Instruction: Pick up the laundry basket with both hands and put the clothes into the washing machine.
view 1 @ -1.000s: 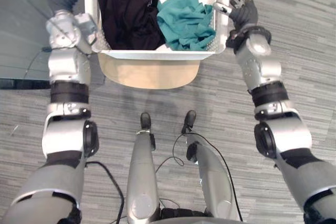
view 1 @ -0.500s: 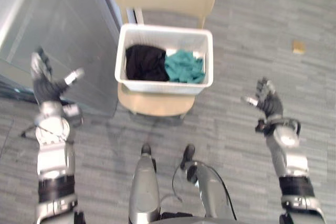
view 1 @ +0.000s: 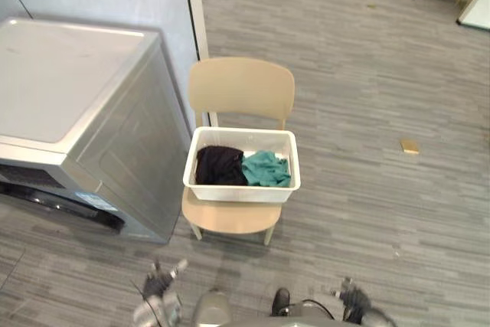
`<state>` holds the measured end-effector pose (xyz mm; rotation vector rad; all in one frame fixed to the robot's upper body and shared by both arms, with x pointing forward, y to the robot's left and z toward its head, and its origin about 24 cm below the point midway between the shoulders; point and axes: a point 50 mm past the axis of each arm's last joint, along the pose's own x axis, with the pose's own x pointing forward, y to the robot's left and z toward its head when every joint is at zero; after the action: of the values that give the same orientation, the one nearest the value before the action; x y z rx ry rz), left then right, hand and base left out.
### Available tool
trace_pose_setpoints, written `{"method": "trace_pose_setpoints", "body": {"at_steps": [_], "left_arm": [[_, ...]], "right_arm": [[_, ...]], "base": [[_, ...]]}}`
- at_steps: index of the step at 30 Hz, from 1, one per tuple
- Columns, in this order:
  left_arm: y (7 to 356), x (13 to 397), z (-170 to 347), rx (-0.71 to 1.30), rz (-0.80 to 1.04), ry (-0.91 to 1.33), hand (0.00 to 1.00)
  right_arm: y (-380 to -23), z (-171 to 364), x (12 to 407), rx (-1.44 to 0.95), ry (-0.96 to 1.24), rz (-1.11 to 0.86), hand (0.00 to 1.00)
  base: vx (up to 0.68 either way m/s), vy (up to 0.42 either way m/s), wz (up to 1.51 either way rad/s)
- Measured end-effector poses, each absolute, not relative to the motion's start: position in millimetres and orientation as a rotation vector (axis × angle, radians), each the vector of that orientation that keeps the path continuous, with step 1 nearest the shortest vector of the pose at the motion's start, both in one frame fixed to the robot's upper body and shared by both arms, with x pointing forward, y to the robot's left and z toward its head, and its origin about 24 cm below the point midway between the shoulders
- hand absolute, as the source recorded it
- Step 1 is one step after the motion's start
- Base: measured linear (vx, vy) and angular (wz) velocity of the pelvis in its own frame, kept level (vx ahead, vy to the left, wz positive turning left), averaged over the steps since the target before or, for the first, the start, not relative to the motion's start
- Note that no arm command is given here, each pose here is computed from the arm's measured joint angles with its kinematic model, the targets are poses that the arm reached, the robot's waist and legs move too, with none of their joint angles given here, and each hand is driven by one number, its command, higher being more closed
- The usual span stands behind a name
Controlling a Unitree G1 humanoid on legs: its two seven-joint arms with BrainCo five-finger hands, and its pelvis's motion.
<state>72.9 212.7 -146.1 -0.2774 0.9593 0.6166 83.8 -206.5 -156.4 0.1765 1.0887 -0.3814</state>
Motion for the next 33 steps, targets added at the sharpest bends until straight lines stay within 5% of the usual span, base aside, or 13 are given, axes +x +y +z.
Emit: {"method": "trace_pose_setpoints", "body": {"at_steps": [6,15,33], "left_arm": [[210,52,-154,-0.299,0.732,1.020,0.00],[201,120,-132,-0.275,0.659,0.803,0.00],[189,98,-144,-0.201,0.554,0.914,0.00]], "right_arm": [[-197,-165,80,0.148,1.154,-0.384,0.00],[-195,-158,113,0.102,1.090,-0.382,0.00],[-222,-158,97,0.197,1.093,-0.589,0.00]], "base": [[0.04,-0.004,0.57],[-0.01,0.039,0.78],[-0.09,0.157,1.32]]}}
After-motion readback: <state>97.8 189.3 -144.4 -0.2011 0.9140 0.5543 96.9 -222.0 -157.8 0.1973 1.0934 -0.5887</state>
